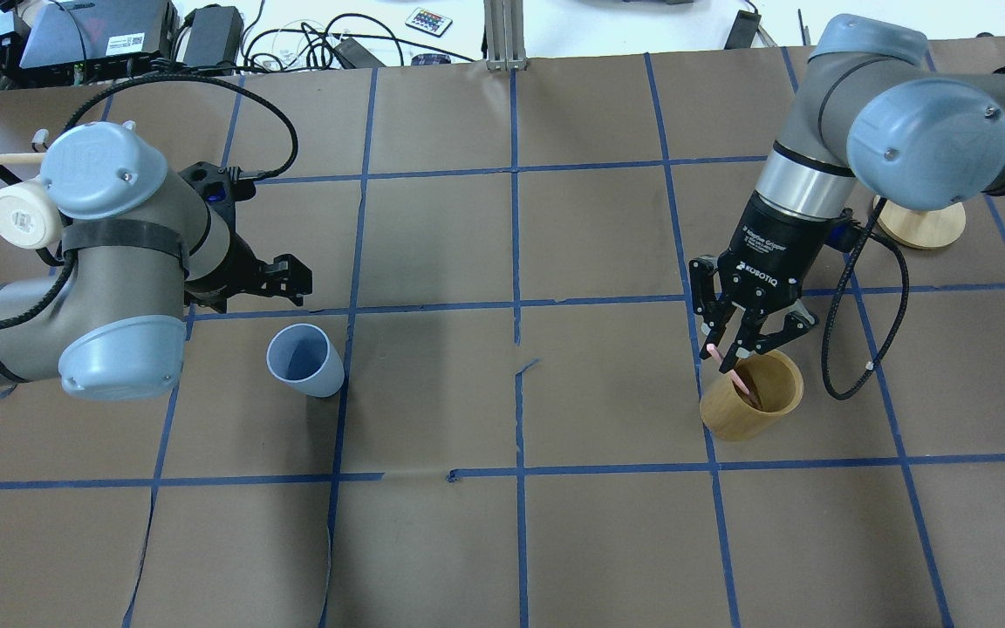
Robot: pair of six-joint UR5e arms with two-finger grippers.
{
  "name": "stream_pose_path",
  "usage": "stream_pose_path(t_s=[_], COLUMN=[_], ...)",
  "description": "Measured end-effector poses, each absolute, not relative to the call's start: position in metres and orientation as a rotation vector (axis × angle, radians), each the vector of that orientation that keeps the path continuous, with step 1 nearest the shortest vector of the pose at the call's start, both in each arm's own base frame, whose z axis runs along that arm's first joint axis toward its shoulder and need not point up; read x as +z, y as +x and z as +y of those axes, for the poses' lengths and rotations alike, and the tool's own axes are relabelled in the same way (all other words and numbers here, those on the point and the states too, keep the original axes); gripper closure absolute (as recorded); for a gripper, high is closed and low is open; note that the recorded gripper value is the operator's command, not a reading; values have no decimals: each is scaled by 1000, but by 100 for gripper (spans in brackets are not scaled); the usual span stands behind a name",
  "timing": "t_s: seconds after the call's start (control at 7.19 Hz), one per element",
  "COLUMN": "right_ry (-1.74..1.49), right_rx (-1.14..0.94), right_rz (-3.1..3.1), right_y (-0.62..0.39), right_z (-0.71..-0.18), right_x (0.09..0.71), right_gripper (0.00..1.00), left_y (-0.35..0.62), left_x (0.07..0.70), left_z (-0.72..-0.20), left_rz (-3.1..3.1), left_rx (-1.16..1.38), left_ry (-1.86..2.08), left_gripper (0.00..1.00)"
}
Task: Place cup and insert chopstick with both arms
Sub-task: 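Grasp the blue cup with the left gripper while the right gripper grasps the chopstick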
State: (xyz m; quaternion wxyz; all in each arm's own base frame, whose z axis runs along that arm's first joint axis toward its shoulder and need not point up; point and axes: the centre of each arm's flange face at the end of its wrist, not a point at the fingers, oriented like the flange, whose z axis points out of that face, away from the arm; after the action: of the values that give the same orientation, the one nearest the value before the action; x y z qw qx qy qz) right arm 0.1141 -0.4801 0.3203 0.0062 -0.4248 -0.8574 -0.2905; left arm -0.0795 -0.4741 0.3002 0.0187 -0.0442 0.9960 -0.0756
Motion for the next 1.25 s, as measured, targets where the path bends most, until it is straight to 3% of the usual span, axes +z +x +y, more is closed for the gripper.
stream_pose_path(t_s=[0.56, 0.7, 0.83, 0.97, 1.11, 1.25], right_ry=[-1329, -1329, -1330, -1330, -1339, -1356], right_rx=[-912, -912, -912, -909, -904, -896], right_rz=[-2681, -2681, -2682, -2683, -2681, -2673], right_y=[114, 114, 114, 114, 114, 113], right_z=[-480, -480, -480, -480, -481, -482], right_x=[319, 320, 320, 321, 323, 327], right_gripper=[68, 83, 94, 94, 94, 94], left_y=[-80, -78, -77, -76, -75, -75], left_x=[286, 279, 272, 262, 252, 247], left_z=[-454, -449, -447, -444, -439, -437], left_rz=[3092, 3095, 3098, 3104, 3112, 3116], left_rx=[-208, -185, -159, -106, -43, -10], left_ry=[-91, -96, -100, -107, -112, -114], left_gripper=[0, 0, 7, 37, 80, 100])
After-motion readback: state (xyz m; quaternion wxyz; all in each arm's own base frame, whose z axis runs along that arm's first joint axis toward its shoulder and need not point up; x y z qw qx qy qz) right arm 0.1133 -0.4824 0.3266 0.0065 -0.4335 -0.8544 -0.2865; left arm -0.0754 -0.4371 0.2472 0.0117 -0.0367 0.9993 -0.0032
